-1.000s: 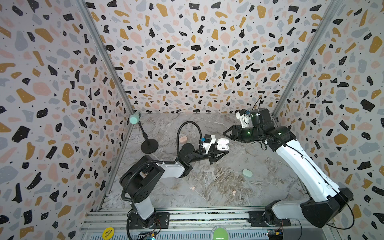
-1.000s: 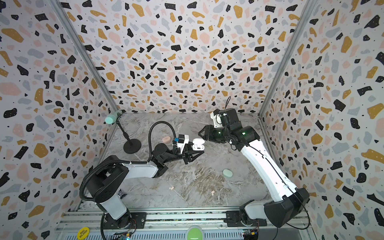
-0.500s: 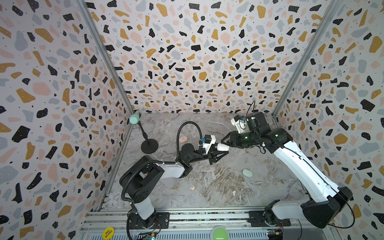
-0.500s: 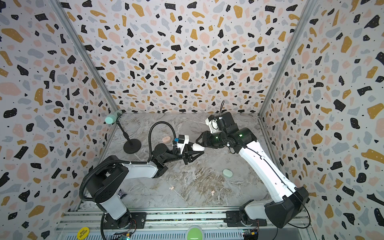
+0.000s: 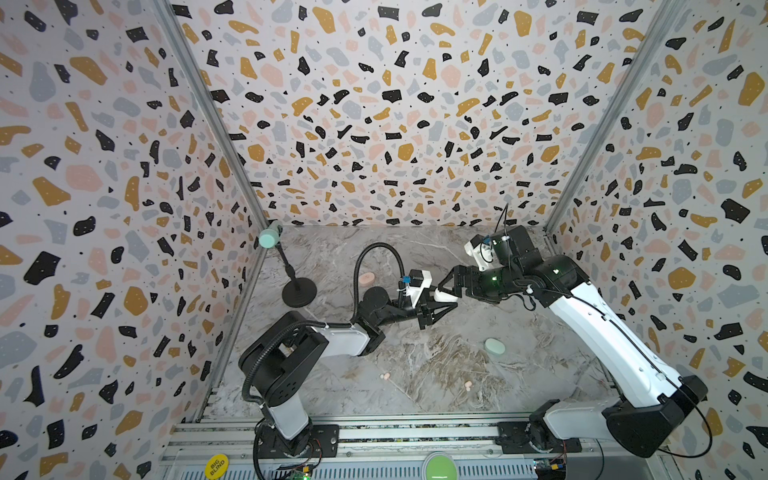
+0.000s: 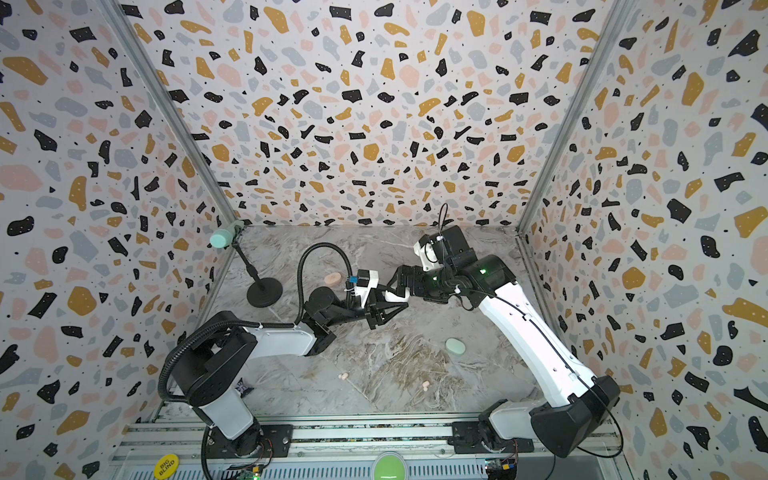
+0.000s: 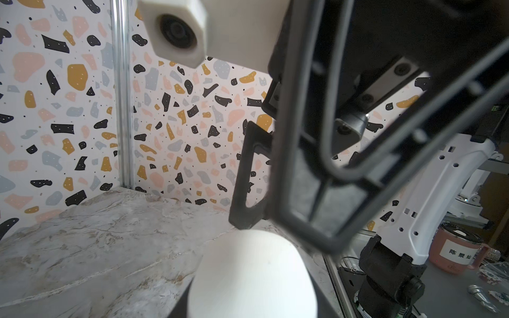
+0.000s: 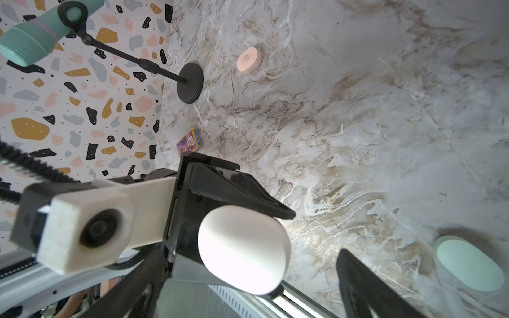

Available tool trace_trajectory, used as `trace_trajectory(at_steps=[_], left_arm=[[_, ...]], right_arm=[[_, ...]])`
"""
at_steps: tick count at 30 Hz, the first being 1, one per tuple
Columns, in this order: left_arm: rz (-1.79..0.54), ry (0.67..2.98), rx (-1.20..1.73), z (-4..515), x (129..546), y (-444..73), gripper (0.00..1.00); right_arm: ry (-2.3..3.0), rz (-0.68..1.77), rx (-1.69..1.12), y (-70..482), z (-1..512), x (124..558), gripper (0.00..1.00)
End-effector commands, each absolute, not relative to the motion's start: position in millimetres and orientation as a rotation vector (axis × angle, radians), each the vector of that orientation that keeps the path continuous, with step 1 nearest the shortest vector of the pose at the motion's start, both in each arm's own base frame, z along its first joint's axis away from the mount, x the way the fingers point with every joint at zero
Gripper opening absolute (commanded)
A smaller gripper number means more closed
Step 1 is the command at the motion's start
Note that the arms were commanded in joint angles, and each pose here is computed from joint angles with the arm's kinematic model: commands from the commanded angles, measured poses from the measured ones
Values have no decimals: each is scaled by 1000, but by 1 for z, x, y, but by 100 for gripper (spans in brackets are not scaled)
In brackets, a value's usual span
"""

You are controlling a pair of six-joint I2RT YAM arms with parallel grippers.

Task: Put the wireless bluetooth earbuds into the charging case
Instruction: 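Push the white case lid shut with the right gripper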

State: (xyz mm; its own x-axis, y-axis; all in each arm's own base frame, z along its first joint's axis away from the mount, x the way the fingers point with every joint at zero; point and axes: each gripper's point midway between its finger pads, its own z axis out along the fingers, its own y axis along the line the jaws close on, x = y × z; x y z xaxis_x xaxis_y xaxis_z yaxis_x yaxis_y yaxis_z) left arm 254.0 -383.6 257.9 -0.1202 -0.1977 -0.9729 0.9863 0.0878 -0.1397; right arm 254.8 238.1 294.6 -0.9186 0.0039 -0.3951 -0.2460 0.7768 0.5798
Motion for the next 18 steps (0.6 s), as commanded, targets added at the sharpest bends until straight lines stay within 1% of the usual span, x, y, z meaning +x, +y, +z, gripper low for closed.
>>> trace_trajectory(at_steps=[1,10,18], left_arm=[[-1291,1092,941,283,246,-380,4],[-1266,1108,964,278,245,-381,4],[-1242,1126,977,275,247,-381,4]], right_arm=[[2622,859,-183,238,295,254,99],[2660,811,-198,245,288,255,100],[2705,775,-213,249,277,253,76]])
